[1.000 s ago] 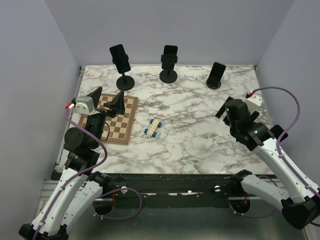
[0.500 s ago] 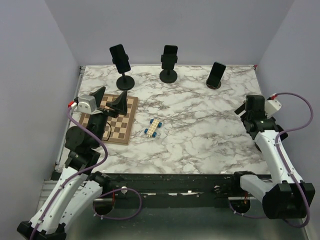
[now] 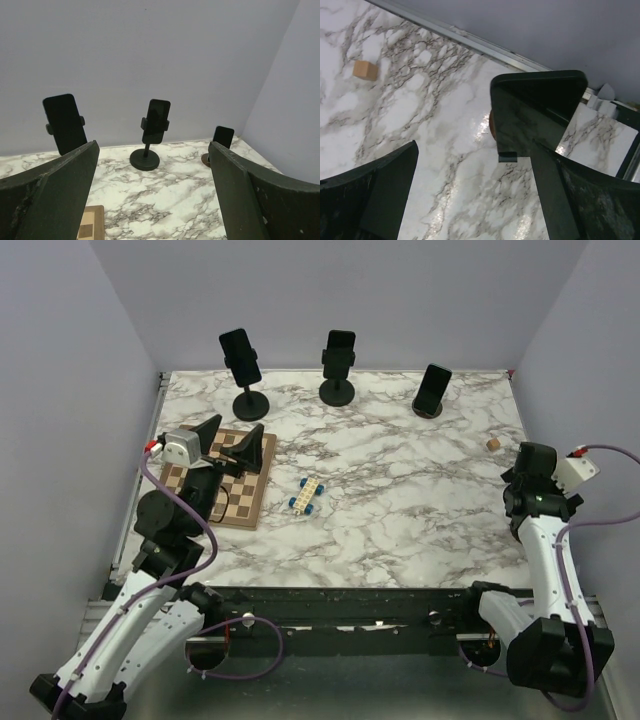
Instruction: Remove the phone from the phone stand
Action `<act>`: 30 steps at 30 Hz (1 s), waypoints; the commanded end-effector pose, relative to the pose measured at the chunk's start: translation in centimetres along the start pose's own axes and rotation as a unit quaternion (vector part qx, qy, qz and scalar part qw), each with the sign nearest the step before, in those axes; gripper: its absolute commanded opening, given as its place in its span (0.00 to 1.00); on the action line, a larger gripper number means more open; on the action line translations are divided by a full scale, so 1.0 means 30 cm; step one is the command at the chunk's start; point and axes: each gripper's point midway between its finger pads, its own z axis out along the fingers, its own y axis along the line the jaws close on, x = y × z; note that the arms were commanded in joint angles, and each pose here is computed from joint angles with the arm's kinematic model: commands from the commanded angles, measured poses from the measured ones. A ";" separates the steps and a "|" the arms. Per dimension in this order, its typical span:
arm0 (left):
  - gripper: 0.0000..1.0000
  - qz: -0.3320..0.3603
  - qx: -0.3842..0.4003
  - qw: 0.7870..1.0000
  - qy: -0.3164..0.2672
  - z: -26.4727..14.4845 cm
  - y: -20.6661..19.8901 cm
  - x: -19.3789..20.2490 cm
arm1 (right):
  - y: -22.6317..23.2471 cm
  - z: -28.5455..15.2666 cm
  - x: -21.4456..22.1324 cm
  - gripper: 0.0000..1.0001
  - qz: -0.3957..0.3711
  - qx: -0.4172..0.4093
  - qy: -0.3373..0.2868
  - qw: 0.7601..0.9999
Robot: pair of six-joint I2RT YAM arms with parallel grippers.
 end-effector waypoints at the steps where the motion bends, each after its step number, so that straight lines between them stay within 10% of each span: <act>1: 0.99 -0.006 -0.003 1.000 -0.002 0.008 -0.011 -0.012 | -0.061 0.012 -0.061 1.00 -0.001 0.024 -0.057 0.998; 30: 0.99 0.008 0.011 1.000 -0.003 -0.004 -0.052 -0.006 | -0.169 0.064 -0.112 1.00 -0.067 0.079 -0.108 0.989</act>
